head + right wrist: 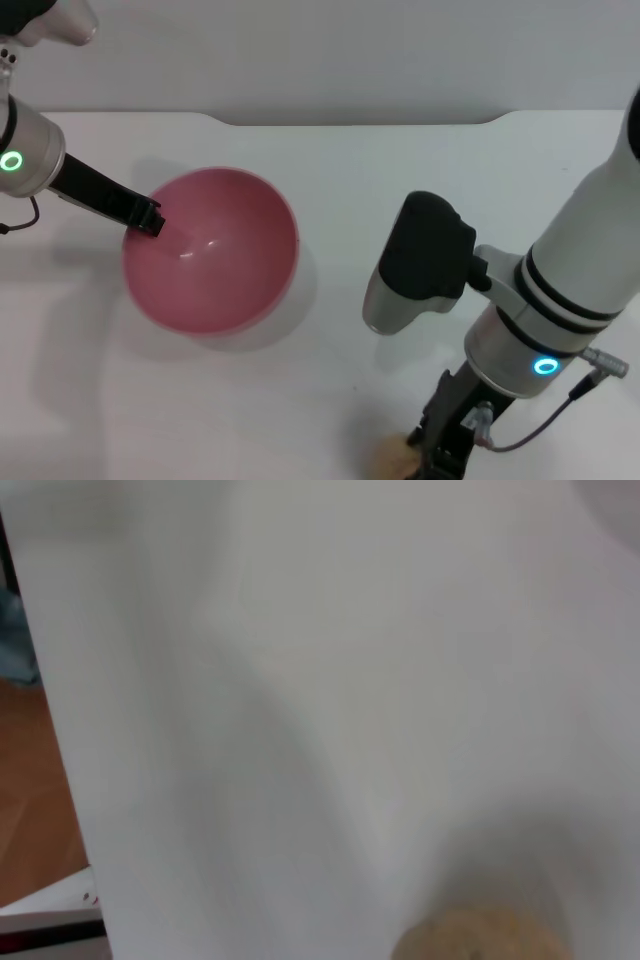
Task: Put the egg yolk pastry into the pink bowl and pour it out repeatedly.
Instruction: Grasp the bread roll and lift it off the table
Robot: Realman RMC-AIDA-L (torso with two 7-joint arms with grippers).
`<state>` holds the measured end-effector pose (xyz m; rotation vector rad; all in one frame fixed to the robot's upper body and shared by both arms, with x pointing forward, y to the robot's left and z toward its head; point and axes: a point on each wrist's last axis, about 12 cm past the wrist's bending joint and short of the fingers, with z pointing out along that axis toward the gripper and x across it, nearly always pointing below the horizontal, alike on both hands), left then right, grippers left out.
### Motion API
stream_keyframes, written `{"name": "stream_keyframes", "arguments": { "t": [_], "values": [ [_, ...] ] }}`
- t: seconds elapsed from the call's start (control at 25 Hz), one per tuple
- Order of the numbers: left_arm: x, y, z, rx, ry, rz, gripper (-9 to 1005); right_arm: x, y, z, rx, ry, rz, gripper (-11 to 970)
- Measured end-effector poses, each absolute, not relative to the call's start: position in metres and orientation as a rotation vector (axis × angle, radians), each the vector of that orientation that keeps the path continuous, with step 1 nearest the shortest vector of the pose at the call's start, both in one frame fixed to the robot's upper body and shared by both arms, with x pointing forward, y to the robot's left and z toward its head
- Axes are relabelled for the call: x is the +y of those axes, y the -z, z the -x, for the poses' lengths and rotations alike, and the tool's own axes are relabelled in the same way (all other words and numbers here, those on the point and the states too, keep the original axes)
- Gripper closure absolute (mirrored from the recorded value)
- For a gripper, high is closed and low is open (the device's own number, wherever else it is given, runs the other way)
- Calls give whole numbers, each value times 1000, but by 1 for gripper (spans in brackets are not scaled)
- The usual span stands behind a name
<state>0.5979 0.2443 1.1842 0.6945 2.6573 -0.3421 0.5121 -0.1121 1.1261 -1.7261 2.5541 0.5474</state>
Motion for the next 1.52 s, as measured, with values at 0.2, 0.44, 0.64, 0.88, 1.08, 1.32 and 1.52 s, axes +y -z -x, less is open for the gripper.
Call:
{"name": "stream_keyframes", "arguments": {
  "t": [0.2,0.44,0.64,0.88,1.08,1.32,1.52],
  "values": [
    [242,-1185,-598,2655,340,-700,997,-116,-1115,-514,2638,-549,1675,542],
    [241,-1186,-599,2650,345,-702,997,-118,-1115,-517,2669,-620,1588,547],
    [238,-1186,-600,2646,345,-714,997,-121,-1114,-519,2696,-667,1536,551],
    [235,-1186,-599,2647,345,-733,996,-128,-1106,-519,2751,-674,1506,621],
    [233,-1185,-599,2646,342,-743,996,-130,-1106,-520,2761,-684,1490,655],
    [233,-1187,-600,2638,339,-738,996,-135,-1107,-523,2777,-711,1434,711],
    [234,-1187,-600,2639,334,-739,996,-140,-1110,-527,2779,-737,1387,753]
  ]
}}
